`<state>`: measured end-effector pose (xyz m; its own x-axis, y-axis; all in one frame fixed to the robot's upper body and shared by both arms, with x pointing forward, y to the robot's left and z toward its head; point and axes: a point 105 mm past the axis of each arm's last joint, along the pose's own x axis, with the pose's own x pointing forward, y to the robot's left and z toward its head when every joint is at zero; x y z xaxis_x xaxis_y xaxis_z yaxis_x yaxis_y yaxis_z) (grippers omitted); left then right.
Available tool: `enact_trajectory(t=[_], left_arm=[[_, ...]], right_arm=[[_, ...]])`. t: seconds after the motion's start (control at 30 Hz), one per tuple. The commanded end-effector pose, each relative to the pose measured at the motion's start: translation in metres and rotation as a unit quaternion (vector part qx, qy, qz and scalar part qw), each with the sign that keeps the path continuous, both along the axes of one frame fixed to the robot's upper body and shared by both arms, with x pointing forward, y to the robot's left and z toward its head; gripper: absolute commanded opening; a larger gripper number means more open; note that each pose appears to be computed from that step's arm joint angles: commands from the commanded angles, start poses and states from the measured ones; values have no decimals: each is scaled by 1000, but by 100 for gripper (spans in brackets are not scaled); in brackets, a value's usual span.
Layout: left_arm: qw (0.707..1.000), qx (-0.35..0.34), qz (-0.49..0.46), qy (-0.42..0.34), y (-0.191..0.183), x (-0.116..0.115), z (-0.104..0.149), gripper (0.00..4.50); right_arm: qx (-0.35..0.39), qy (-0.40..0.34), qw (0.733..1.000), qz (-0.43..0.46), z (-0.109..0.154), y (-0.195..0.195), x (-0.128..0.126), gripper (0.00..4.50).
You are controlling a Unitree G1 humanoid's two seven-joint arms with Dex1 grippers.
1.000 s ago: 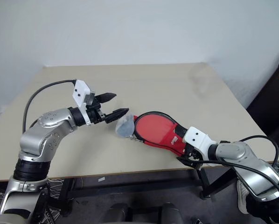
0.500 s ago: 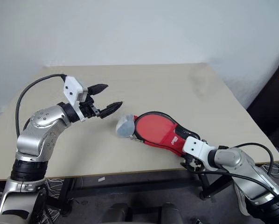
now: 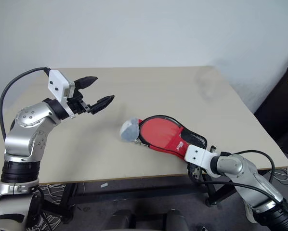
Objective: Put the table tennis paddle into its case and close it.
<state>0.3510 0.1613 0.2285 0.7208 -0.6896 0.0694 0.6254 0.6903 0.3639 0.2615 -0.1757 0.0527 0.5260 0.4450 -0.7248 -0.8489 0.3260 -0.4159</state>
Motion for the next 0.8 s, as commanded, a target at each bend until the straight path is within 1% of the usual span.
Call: enact_trajectory(t=[0.03, 0.23, 0.3, 0.37, 0.43, 0.5, 0.6, 0.8], left_arm=[[999, 2, 1, -40, 3, -1, 23, 450], [999, 5, 2, -43, 4, 0, 24, 450], [999, 6, 2, -44, 5, 0, 25, 450], [999, 8, 2, -45, 6, 1, 25, 450], [999, 11, 3, -47, 8, 2, 27, 450], [999, 14, 3, -50, 10, 2, 28, 450], [999, 17, 2, -51, 10, 3, 28, 450], [998, 21, 2, -54, 11, 1, 27, 450]], right_arm=[[-16, -8, 1000, 1, 0, -3, 5, 3], [-21, -23, 999, 9, 10, 1, 13, 3], [9, -15, 1000, 15, 22, 12, 14, 3], [55, 3, 998, 20, 37, 26, 14, 3], [89, 18, 995, 48, 55, 41, 9, 3], [96, 34, 992, 78, 63, 49, 1, 3], [97, 55, 988, 107, 67, 55, -8, 3], [111, 122, 977, 139, 72, 64, -25, 3]])
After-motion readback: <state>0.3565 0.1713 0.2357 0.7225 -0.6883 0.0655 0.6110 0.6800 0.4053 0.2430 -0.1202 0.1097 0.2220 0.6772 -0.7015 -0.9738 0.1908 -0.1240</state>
